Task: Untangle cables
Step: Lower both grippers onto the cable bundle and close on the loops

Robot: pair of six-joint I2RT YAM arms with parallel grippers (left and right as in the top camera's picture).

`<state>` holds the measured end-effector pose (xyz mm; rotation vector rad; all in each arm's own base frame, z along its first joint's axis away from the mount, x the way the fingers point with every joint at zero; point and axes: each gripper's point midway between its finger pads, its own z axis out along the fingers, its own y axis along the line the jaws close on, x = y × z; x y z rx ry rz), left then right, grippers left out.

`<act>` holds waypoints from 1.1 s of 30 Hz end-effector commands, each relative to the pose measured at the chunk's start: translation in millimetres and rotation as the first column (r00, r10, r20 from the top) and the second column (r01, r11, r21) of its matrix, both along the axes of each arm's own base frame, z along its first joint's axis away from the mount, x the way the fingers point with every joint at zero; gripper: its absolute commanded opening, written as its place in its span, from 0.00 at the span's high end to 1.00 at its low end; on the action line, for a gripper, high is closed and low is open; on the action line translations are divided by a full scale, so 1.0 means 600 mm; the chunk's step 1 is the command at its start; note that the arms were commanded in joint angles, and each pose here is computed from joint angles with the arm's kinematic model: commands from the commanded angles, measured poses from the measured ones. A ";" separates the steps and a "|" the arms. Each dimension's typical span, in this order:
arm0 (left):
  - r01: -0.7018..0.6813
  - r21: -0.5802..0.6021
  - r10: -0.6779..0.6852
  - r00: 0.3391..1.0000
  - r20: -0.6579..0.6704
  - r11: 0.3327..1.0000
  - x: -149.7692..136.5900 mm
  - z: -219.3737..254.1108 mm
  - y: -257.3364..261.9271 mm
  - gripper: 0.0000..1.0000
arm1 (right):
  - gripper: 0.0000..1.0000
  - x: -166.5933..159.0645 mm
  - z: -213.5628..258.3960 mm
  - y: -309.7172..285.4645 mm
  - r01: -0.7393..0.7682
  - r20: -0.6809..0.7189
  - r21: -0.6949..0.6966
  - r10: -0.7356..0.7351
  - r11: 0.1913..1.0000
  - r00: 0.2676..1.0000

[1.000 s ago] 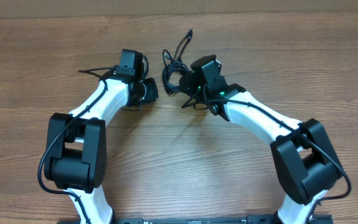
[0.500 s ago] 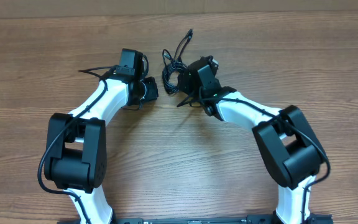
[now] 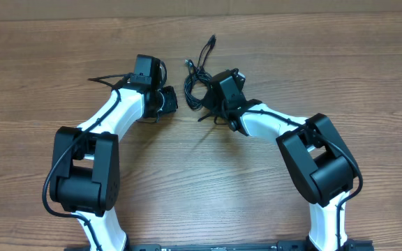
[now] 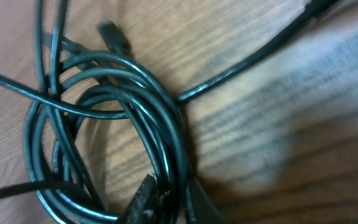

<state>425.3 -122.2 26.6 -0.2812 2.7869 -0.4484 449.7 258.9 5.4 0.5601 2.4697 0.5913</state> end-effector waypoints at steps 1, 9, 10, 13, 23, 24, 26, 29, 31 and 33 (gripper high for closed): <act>0.001 0.004 -0.001 1.000 0.010 1.000 0.010 0.000 -0.001 0.71 | 0.94 -0.038 -0.030 0.014 -0.065 -0.105 0.027 0.067 0.998 0.992; 0.001 0.004 -0.001 1.000 0.010 1.000 0.010 0.000 -0.001 0.71 | 0.94 -0.118 -0.057 0.031 -0.150 -0.306 0.094 0.172 0.984 0.936; 0.001 0.004 -0.001 1.000 0.010 1.000 0.010 0.000 -0.001 0.71 | 0.94 -0.126 -0.060 0.032 -0.156 -0.322 0.090 0.177 0.984 0.930; 0.001 0.004 -0.001 1.000 0.009 1.000 0.009 0.000 -0.001 0.71 | 0.93 -0.150 -0.062 0.049 -0.188 -0.353 0.108 0.215 0.976 0.911; 0.001 0.007 -0.001 1.000 -0.007 1.000 0.004 -0.002 0.000 0.71 | 0.89 -0.217 -0.064 0.108 -0.296 -0.387 0.131 0.323 0.946 0.863; 0.001 0.008 -0.001 1.000 -0.009 1.000 0.003 -0.003 0.000 0.71 | 0.89 -0.223 -0.064 0.113 -0.305 -0.391 0.136 0.334 0.943 0.858; 0.001 0.007 -0.001 1.000 -0.009 1.000 0.003 -0.003 0.000 0.71 | 0.89 -0.233 -0.063 0.121 -0.318 -0.399 0.151 0.352 0.936 0.846; 0.001 0.008 0.000 1.000 -0.009 1.000 0.003 -0.003 0.000 0.71 | 0.89 -0.238 -0.062 0.124 -0.324 -0.404 0.161 0.362 0.932 0.840; 0.001 0.008 0.000 1.000 -0.009 1.000 0.003 -0.003 0.000 0.71 | 0.89 -0.236 -0.061 0.124 -0.324 -0.401 0.161 0.361 0.932 0.842; 0.001 0.008 0.000 1.000 -0.009 1.000 0.003 -0.003 0.000 0.72 | 0.89 -0.230 -0.063 0.119 -0.315 -0.394 0.139 0.345 0.939 0.852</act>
